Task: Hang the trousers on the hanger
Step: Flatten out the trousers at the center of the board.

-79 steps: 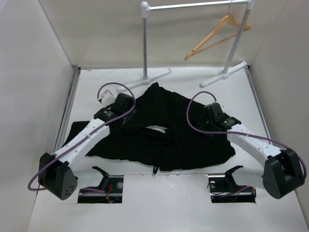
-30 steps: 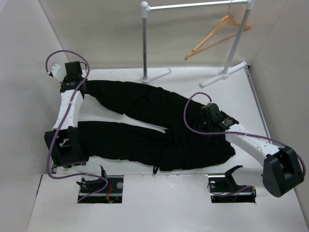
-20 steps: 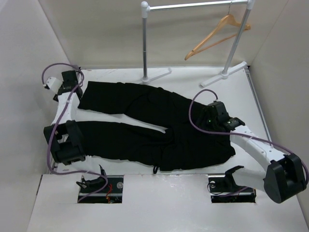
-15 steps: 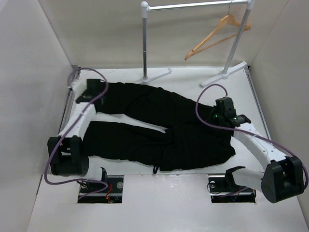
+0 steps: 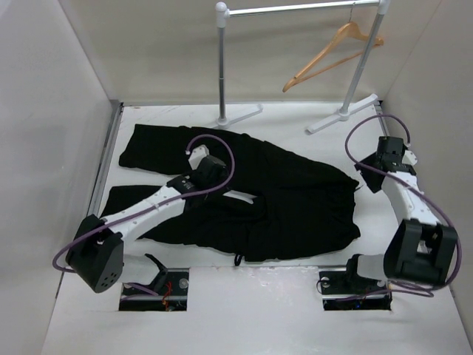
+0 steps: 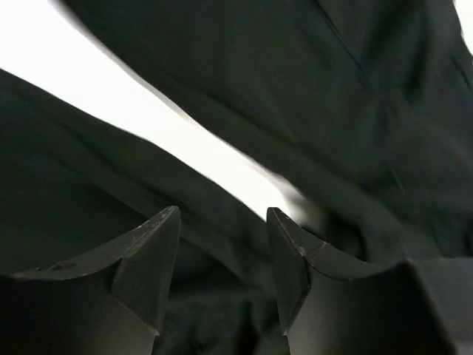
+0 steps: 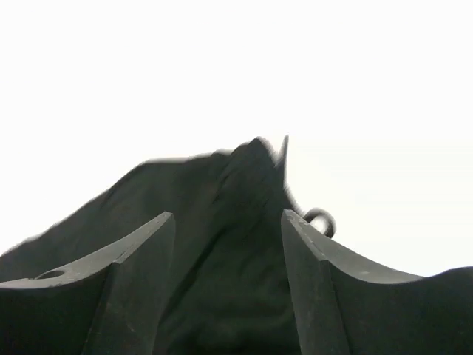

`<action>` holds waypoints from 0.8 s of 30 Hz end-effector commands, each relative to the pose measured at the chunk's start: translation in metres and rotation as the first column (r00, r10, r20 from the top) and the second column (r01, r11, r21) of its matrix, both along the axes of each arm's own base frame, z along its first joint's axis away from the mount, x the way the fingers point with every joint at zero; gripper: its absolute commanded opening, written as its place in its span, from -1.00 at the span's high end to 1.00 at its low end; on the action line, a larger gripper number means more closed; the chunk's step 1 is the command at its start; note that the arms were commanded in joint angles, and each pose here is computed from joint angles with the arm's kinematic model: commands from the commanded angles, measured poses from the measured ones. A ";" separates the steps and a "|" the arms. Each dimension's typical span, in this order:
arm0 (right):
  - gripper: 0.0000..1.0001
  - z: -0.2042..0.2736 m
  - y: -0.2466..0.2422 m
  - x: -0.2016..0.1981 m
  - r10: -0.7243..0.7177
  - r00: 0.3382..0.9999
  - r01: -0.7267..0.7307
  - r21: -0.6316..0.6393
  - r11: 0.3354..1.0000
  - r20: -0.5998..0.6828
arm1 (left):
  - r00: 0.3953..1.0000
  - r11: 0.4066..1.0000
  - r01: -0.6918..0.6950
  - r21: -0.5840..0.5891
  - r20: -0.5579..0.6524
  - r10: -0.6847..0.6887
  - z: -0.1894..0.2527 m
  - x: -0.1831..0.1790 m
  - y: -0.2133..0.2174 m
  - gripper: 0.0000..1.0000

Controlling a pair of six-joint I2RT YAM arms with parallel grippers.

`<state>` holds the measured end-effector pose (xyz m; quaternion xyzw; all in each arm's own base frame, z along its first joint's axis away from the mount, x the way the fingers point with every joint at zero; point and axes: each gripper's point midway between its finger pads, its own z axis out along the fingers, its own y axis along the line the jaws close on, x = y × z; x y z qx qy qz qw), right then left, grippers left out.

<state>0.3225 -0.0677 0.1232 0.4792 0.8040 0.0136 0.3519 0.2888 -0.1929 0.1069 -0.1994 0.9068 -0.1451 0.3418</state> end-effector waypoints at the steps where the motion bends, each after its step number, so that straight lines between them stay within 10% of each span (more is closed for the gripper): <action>1: -0.32 -0.017 -0.023 0.015 -0.052 0.997 0.051 -0.019 0.999 -0.060 | 0.991 0.989 0.132 -0.063 0.015 -0.131 0.007 -0.023 -0.033 0.02; 7: -0.19 -0.047 -0.017 0.046 0.023 0.996 -0.018 0.050 0.999 -0.089 | 0.900 0.896 0.436 -0.088 0.059 -0.432 0.019 -0.061 -0.095 -0.16; 11: 0.58 -0.042 -0.011 0.066 0.057 0.998 -0.054 0.080 0.995 -0.034 | 0.859 0.851 0.505 -0.143 -0.019 -0.512 -0.003 -0.076 -0.114 -0.17; 15: 0.84 -0.024 -0.020 0.090 0.042 0.999 -0.043 0.050 0.998 0.012 | 0.863 0.869 0.483 -0.102 -0.109 -0.493 -0.032 -0.079 -0.106 -0.06; 21: 0.82 -0.022 -0.040 0.140 0.030 0.999 -0.031 0.034 0.999 0.027 | 0.896 0.916 0.394 0.075 -0.250 -0.366 -0.070 -0.089 -0.060 0.02; 24: 0.27 -0.032 -0.041 0.150 0.027 1.000 -0.027 0.049 0.998 0.010 | 0.915 0.929 0.365 0.067 -0.210 -0.344 -0.057 -0.090 -0.059 -0.02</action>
